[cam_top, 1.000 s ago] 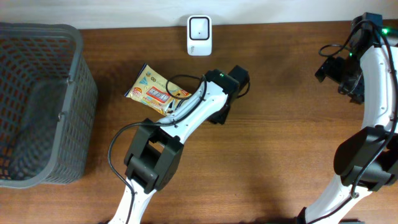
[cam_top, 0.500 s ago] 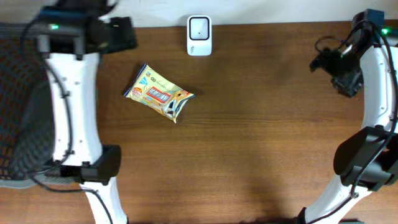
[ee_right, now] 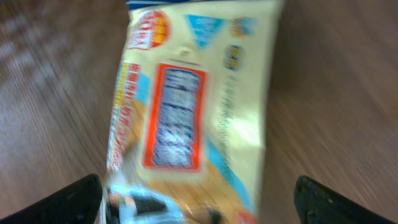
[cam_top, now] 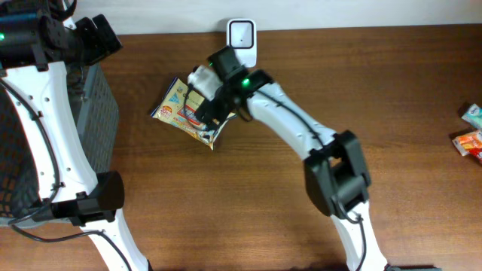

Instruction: Scan the item barcode

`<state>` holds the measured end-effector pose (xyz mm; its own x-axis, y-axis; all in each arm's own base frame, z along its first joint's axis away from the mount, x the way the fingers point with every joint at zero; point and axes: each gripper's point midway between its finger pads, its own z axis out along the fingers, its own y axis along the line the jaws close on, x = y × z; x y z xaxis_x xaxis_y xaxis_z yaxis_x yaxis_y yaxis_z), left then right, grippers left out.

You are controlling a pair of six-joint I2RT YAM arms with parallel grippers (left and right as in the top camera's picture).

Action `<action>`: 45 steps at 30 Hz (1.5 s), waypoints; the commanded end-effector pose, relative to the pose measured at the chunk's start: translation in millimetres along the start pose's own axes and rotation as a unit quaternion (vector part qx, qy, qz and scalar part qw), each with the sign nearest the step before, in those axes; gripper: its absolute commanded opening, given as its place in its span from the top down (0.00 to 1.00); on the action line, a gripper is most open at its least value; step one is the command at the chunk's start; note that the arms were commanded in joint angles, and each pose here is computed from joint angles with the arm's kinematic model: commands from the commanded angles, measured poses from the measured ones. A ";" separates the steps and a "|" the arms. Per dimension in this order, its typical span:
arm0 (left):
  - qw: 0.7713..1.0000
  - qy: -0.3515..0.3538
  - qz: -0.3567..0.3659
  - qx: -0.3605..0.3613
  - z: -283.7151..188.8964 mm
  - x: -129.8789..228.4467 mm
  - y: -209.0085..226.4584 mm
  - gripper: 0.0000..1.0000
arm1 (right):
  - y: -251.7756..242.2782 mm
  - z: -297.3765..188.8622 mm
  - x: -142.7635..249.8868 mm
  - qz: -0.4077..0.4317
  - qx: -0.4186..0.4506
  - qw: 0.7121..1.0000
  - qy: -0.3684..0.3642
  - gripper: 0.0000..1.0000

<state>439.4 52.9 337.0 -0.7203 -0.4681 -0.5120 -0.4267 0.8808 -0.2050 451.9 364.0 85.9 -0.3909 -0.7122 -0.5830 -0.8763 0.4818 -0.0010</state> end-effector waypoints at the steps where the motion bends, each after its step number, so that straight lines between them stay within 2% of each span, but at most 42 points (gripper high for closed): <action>1: 1.000 -0.004 -0.007 0.007 -7.0 0.0 -1.0 0.01 | 14.0 22.7 -8.8 -0.058 -0.002 0.998 -0.012 0.03; 5: 1.000 -0.004 -0.007 0.007 -7.0 0.0 -1.0 0.01 | 25.6 52.2 3.2 -0.063 -0.015 0.998 -0.001 0.02; 7: 1.000 -0.004 -0.007 0.007 -7.0 0.0 -1.0 0.01 | 27.1 71.4 21.6 -0.055 -0.024 0.998 0.020 0.07; 8: 1.000 -0.004 -0.007 0.007 -7.0 0.0 -1.0 0.01 | 26.5 77.1 27.7 -0.054 -0.023 0.998 0.028 0.16; 9: 1.000 -0.004 -0.007 0.007 -7.0 0.0 -1.0 0.01 | 24.8 77.7 29.0 -0.043 -0.019 0.998 0.030 0.33; 10: 1.000 -0.004 -0.007 0.007 -7.0 0.0 -1.0 0.01 | 17.6 77.7 29.7 -0.007 0.002 0.999 0.034 0.70; 11: 1.000 -0.004 -0.007 0.007 -7.0 0.0 -1.0 0.01 | 11.9 77.4 31.8 0.022 0.020 0.999 0.040 0.96; 14: 1.000 -0.004 -0.007 0.007 -7.0 0.0 -1.0 0.01 | 10.8 68.7 27.6 0.074 0.027 0.996 0.038 0.96; 17: 1.000 -0.004 -0.007 0.007 -7.0 0.0 -1.0 0.01 | 1.5 14.3 -16.2 0.179 0.041 0.983 -0.022 0.96; 20: 1.000 -0.004 -0.007 0.007 -7.0 0.0 -1.0 0.01 | -21.8 -73.9 -50.3 0.323 0.016 0.942 -0.094 0.96; 22: 1.000 -0.004 -0.007 0.007 -7.0 0.0 -1.0 0.01 | -41.5 -117.7 -66.3 0.380 -0.052 0.911 -0.148 0.96; 24: 1.000 -0.004 -0.007 0.007 -7.0 0.0 -1.0 0.01 | -109.7 -134.9 -54.1 0.399 0.024 0.895 -0.195 0.96; 27: 1.000 -0.004 -0.007 0.007 -7.0 0.0 -1.0 0.01 | -178.1 -138.8 -36.1 0.412 0.141 0.869 -0.234 0.96; 31: 1.000 -0.004 -0.007 0.007 -7.0 0.0 -1.0 0.01 | -193.8 -77.8 -30.5 0.394 0.137 0.874 -0.248 0.96; 35: 1.000 -0.004 -0.007 0.007 -7.0 0.0 -1.0 0.01 | -196.6 -54.5 -17.3 0.346 0.150 0.898 -0.226 0.96; 38: 1.000 -0.004 -0.007 0.007 -7.0 0.0 -1.0 0.01 | -201.3 -63.2 -14.7 0.351 0.154 0.896 -0.225 0.96; 40: 1.000 -0.004 -0.007 0.007 -7.0 0.0 -1.0 0.01 | -220.9 -119.3 -15.3 0.361 0.176 0.883 -0.244 0.96; 41: 1.000 -0.004 -0.007 0.007 -7.0 0.0 -1.0 0.01 | -241.2 -168.2 -2.5 0.377 0.210 0.867 -0.250 0.96; 43: 1.000 -0.004 -0.007 0.007 -7.0 0.0 -1.0 0.01 | -273.3 -234.5 47.6 0.424 0.291 0.828 -0.223 0.96; 44: 1.000 -0.004 -0.007 0.007 -7.0 0.0 -1.0 0.01 | -297.3 -286.4 115.8 0.474 0.367 0.782 -0.173 0.96; 45: 1.000 -0.004 -0.007 0.007 -7.0 0.0 -1.0 0.01 | -306.2 -309.1 162.7 0.506 0.400 0.753 -0.134 0.96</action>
<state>439.6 52.4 337.1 -0.7204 -0.4685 -0.5115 -0.4253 0.8809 -0.2078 597.7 62.1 203.2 -0.6510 0.2176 -0.7272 0.0471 0.9678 0.2474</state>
